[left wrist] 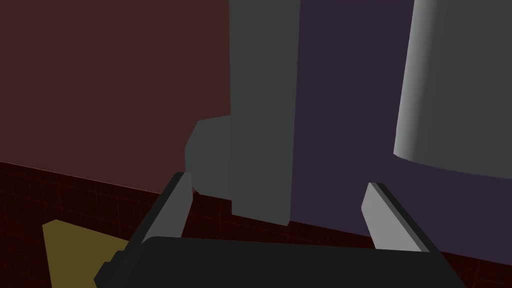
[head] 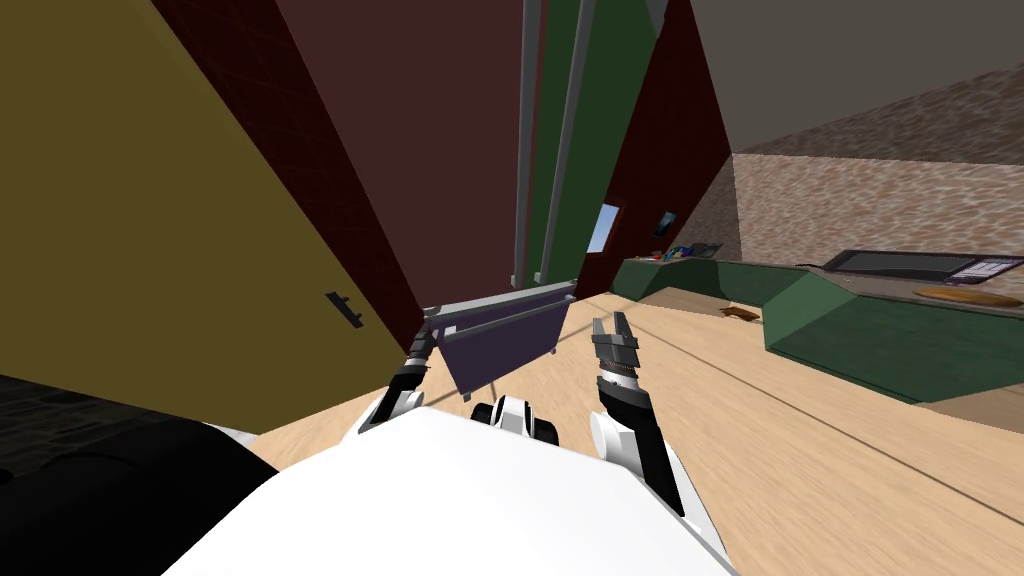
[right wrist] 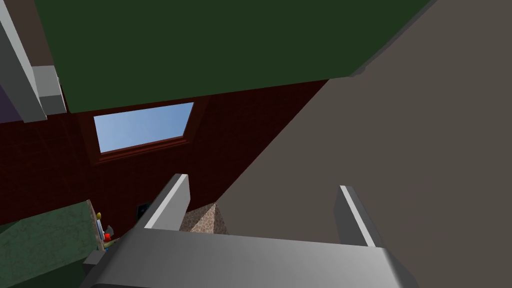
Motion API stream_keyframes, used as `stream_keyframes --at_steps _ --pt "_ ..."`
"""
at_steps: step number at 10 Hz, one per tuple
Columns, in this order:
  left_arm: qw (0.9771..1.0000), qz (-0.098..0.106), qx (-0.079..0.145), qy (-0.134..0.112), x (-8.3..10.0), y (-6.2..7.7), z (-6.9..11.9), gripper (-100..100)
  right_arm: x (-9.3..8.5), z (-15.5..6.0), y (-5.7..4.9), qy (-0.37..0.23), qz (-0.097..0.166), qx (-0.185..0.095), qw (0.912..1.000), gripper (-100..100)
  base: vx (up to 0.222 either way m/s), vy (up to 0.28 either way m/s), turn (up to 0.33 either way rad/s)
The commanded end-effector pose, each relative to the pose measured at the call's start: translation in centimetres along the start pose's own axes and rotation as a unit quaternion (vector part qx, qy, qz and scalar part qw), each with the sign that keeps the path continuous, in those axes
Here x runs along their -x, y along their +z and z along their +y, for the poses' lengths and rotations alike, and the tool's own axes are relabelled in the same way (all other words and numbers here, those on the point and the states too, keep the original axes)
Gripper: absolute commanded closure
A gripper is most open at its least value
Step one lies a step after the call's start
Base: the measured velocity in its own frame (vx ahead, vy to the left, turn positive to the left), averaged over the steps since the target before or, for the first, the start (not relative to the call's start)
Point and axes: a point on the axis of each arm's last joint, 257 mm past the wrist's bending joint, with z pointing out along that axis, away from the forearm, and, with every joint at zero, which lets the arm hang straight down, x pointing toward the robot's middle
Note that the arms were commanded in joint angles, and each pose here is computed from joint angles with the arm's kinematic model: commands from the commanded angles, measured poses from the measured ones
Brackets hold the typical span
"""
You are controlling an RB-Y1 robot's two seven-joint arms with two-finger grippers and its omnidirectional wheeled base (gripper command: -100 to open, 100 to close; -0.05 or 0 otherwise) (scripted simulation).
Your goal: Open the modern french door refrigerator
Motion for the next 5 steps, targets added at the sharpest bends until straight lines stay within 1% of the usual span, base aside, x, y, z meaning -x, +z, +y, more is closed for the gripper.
stream_keyframes --at_steps 1,3,5 --pt "0.9995 -0.02 0.021 -0.012 0.7 -1.0 2.2 -100 0.0 0.0 0.0 0.0 0.0 0.0 1.0 0 0.066 -0.082 0.084" --pt "0.9983 -0.039 0.033 -0.028 0.8 -1.8 3.6 -100 0.0 0.0 0.0 0.0 0.0 0.0 1.0 0 0.064 -0.096 0.072" --pt "0.9958 -0.061 0.045 -0.05 0.5 -2.8 5.0 -100 0.0 0.0 0.0 0.0 0.0 0.0 1.0 0 0.041 -0.072 0.059"
